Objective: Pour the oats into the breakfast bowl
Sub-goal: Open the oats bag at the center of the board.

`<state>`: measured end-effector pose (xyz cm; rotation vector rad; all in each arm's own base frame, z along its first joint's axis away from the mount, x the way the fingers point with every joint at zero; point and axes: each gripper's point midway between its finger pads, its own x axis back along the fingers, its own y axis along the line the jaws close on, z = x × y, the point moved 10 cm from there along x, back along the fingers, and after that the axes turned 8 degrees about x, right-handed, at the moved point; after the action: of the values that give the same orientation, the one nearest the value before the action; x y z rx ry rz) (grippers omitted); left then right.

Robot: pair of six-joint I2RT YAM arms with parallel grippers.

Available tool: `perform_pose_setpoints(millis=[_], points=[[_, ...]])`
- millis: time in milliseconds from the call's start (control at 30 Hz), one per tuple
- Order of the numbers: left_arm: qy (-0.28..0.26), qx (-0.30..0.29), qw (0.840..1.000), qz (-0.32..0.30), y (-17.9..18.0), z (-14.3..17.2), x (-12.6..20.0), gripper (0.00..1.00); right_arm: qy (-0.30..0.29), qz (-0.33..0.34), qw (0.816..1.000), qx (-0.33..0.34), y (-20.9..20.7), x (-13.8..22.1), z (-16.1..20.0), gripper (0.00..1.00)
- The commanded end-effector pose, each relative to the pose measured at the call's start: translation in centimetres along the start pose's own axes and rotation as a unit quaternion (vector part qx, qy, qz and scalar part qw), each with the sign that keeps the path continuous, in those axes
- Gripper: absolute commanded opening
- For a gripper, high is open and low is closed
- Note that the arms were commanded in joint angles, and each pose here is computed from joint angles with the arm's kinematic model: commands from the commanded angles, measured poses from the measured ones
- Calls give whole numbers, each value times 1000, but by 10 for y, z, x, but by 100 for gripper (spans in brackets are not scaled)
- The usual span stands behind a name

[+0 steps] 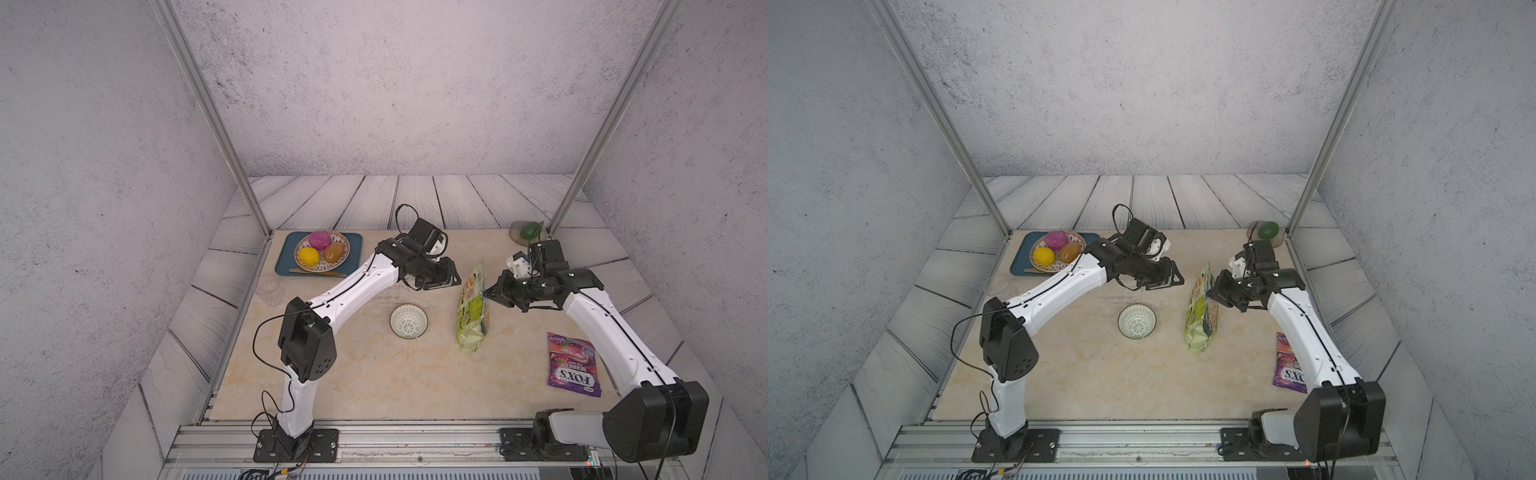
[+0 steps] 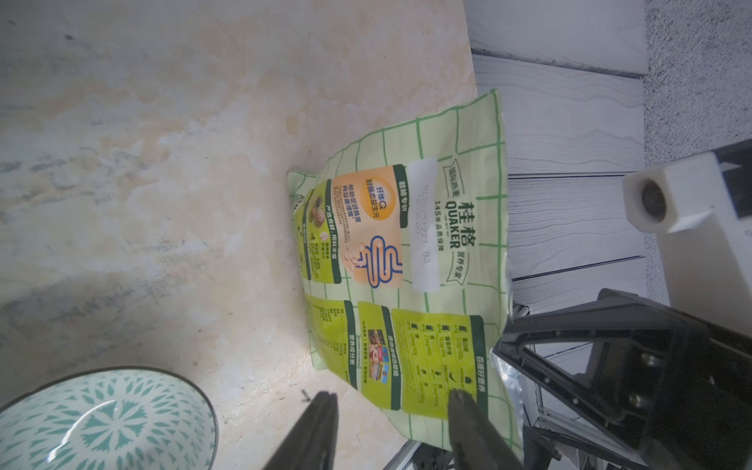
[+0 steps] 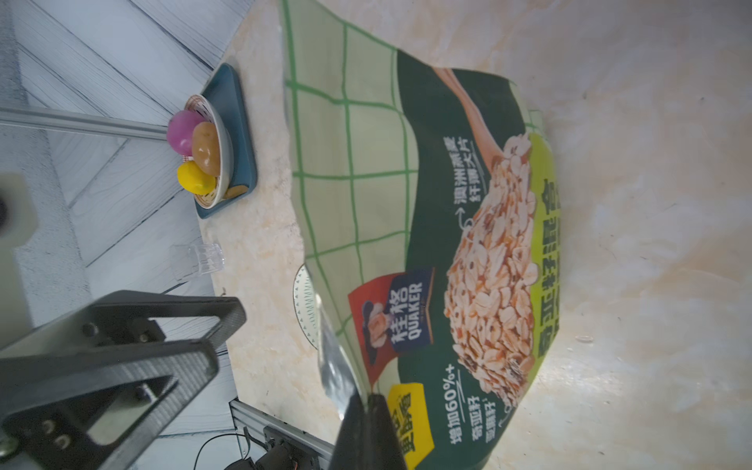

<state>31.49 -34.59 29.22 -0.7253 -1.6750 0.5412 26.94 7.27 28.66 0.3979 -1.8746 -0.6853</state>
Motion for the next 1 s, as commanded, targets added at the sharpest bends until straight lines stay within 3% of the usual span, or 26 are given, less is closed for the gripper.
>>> perform_pose_setpoints(millis=[0, 300, 667, 967], points=[[5, -8, 1000, 22, -12, -1, -1, 49, -23, -38, 999, 4, 9, 7, -1, 0], [-6, 3, 999, 52, -23, -7, -8, 42, -21, -51, 998, -4, 8, 5, 2, 0], [23, -11, 998, 55, -37, -1, -40, 31, -20, -33, 999, -3, 6, 8, 6, 0], [24, -9, 999, 48, -38, 0, -49, 29, -20, -36, 999, 0, 6, 9, 8, 0]])
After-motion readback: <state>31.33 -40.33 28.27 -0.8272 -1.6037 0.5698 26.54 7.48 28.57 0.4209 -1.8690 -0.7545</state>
